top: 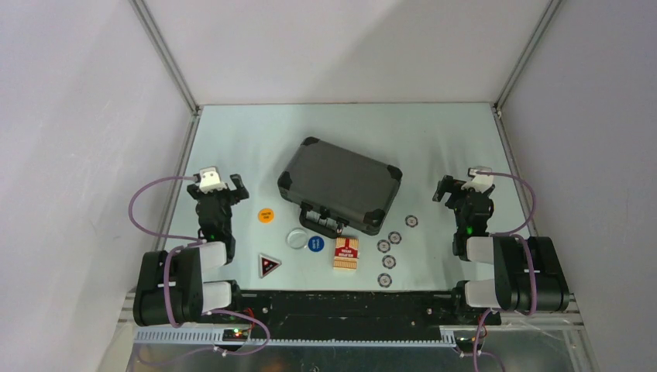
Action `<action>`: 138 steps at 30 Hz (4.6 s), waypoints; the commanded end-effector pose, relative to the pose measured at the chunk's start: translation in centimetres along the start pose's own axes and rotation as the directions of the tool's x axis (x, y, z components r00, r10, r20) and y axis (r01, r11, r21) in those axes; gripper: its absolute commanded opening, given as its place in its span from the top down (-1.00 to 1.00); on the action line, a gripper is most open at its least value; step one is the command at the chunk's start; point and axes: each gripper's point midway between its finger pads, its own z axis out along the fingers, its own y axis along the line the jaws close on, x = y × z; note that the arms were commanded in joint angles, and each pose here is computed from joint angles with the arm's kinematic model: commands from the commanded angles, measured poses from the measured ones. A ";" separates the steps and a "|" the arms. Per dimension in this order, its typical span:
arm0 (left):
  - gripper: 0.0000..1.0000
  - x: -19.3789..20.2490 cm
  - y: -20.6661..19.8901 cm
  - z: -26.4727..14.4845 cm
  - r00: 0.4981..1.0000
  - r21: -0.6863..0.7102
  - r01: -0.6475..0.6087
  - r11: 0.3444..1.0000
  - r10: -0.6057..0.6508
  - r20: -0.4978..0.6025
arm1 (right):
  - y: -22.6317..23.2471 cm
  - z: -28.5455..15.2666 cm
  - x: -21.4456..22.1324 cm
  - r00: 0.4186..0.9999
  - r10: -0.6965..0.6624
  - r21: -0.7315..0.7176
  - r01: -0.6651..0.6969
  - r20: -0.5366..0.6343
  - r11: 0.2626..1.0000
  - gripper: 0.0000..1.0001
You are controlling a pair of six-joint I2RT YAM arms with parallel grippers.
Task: Pack up texas hold em set
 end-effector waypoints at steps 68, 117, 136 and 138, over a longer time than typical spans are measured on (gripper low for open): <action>-0.88 -11.6 -3.6 -7.3 0.851 -0.115 0.309 0.944 -0.328 -0.410 | 19.0 -15.9 -1.0 0.886 -0.116 -0.396 -0.082 -0.450 0.915 -0.80; -0.99 -7.9 -4.5 -8.8 0.847 0.000 0.264 0.965 -0.232 -0.478 | 19.8 -9.4 -2.5 0.947 -0.169 -0.218 0.109 -0.274 0.970 -0.81; -0.99 -7.9 -4.5 -8.8 0.848 0.000 0.262 0.965 -0.230 -0.477 | 18.2 -4.1 -9.9 0.970 -0.133 -0.172 0.099 -0.202 0.980 -0.81; -0.99 -7.9 -4.9 -8.9 0.845 0.019 0.272 0.962 -0.229 -0.484 | 18.2 -3.5 -10.2 0.970 -0.127 -0.172 0.092 -0.208 0.981 -0.81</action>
